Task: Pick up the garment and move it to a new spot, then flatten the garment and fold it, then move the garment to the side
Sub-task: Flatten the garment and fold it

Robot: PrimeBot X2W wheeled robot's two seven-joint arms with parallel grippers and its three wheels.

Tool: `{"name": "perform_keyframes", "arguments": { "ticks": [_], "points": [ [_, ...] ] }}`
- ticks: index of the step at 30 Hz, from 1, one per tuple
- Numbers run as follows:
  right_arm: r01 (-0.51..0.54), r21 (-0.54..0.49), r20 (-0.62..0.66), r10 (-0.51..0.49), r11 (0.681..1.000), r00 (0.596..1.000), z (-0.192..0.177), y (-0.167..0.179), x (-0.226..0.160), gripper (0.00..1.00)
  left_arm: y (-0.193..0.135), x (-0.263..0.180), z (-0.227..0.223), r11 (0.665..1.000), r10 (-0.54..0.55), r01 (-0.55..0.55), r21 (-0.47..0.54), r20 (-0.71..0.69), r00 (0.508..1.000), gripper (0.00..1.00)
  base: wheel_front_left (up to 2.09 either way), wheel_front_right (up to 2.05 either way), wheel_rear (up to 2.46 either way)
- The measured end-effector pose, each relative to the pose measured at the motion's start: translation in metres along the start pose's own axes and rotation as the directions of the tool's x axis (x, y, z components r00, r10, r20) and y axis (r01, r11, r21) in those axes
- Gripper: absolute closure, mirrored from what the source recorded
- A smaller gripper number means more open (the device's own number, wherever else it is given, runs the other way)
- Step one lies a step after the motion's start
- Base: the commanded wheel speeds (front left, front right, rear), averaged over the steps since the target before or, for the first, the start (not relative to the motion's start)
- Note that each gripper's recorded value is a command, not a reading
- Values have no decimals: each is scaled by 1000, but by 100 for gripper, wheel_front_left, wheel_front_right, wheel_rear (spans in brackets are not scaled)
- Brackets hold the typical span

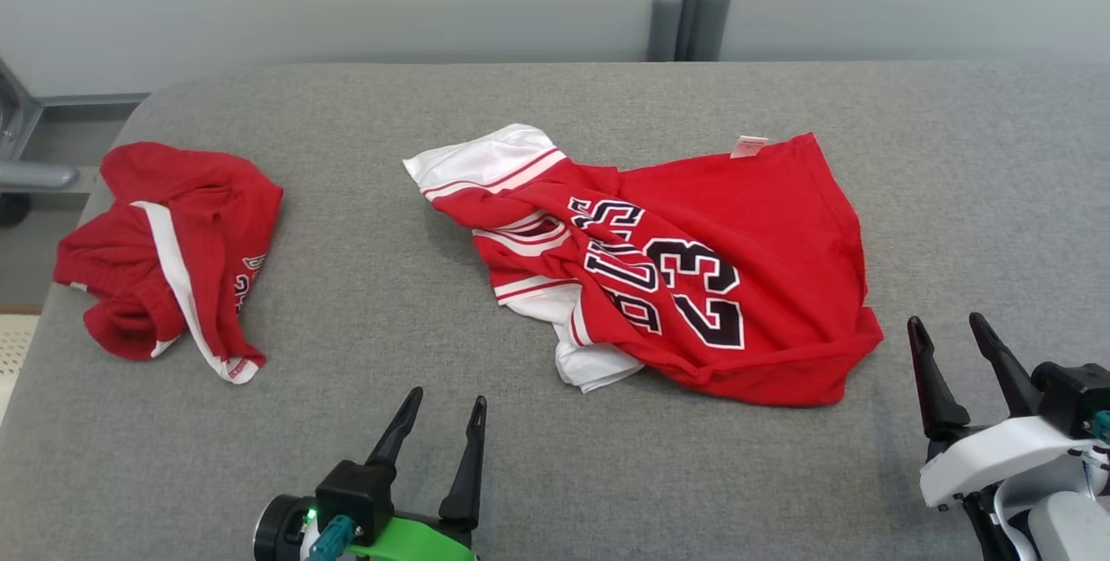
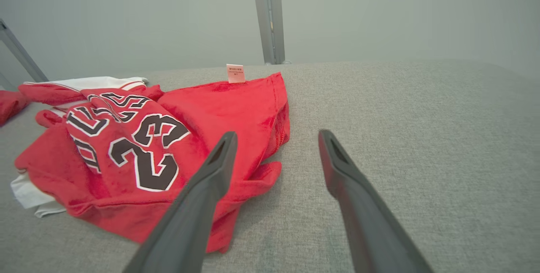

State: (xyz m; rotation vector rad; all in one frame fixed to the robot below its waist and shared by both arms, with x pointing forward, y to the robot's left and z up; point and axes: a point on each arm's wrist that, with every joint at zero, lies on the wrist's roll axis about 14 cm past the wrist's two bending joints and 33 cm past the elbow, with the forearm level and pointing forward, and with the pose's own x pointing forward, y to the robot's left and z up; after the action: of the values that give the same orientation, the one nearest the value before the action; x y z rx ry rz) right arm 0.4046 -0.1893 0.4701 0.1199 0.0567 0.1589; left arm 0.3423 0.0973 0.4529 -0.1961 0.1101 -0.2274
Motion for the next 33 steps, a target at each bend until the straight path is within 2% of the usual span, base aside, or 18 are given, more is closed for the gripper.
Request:
{"name": "perform_keyframes", "arguments": {
  "ticks": [10, 22, 25, 33],
  "points": [
    [32, 15, 47, -33, 999, 998, 11, -2, -8, 0, 7, 34, -5, 1000, -9, 9, -8, -28, 1000, 0, 0, 0, 0],
    [100, 17, -29, -99, 995, 995, -15, -25, -5, 0, 26, 126, -6, 999, -30, 30, 12, -60, 998, 0, 0, 0, 0],
    [124, 19, -45, -123, 992, 991, -20, -32, -8, 0, 35, 141, -12, 1000, -7, 7, -6, -79, 997, 0, 0, 0, 0],
    [178, 31, -84, -175, 984, 981, -34, -45, -15, 0, 32, 169, -22, 999, -23, 19, -41, -100, 995, 0, 0, 0, 0]
  ]
}}
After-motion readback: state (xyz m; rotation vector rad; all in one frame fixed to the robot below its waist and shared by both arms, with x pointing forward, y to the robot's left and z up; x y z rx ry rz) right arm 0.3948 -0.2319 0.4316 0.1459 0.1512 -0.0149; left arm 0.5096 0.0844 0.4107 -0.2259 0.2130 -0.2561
